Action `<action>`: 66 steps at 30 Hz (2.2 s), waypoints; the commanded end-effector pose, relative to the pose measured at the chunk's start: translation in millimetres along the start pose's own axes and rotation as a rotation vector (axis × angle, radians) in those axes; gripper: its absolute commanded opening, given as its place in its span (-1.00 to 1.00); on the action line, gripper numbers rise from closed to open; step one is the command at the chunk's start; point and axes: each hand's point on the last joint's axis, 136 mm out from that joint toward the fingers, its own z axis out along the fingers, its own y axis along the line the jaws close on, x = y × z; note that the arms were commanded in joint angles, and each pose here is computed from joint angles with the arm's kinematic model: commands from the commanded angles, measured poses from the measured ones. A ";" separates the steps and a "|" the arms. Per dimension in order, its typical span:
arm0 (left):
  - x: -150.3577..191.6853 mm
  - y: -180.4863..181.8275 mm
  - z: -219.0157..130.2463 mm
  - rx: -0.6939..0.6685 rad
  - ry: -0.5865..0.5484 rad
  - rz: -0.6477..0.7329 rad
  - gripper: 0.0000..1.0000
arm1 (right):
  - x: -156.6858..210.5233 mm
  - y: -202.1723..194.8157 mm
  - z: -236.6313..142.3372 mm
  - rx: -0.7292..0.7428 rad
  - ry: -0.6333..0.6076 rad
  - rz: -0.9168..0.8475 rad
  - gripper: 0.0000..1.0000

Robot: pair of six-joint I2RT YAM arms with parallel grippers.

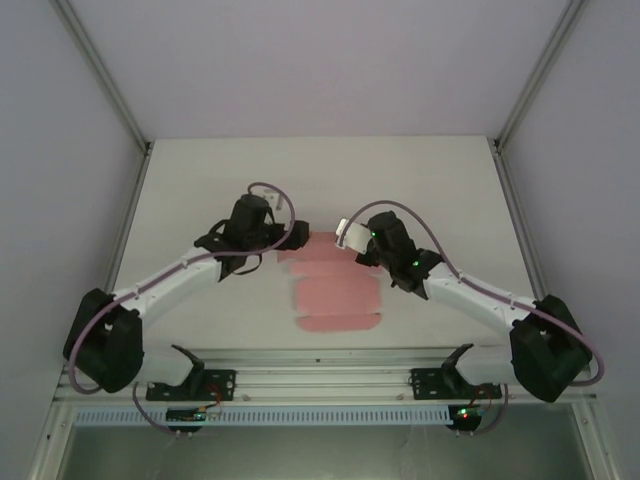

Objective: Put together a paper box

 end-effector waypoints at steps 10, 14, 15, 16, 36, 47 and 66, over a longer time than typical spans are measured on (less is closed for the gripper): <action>-30.4 -28.1 6.8 -0.178 -0.190 0.020 0.99 | -40.3 -33.3 -5.6 0.058 -0.058 0.201 -1.00; -37.0 -24.8 3.4 -0.202 -0.226 -0.014 0.99 | -41.4 -24.9 -8.3 0.012 -0.069 0.205 -1.00; -37.5 -23.4 0.3 -0.206 -0.223 -0.008 0.99 | -39.5 -26.7 -8.5 0.020 -0.066 0.211 -1.00; -38.3 -17.8 -4.7 -0.213 -0.217 -0.015 0.99 | -34.7 -29.8 -8.0 0.036 -0.055 0.214 -1.00; -25.3 27.6 -32.3 0.413 -0.153 -0.177 0.50 | -8.6 -33.7 -10.2 -0.088 -0.086 0.354 -1.00; -41.3 4.8 -2.4 0.593 -0.164 -0.130 -0.27 | -5.3 -32.3 -11.8 -0.120 -0.080 0.389 -1.00; -10.1 -45.1 2.1 0.112 -0.153 0.403 -1.00 | -12.5 -34.4 -12.3 -0.093 -0.068 0.368 -1.00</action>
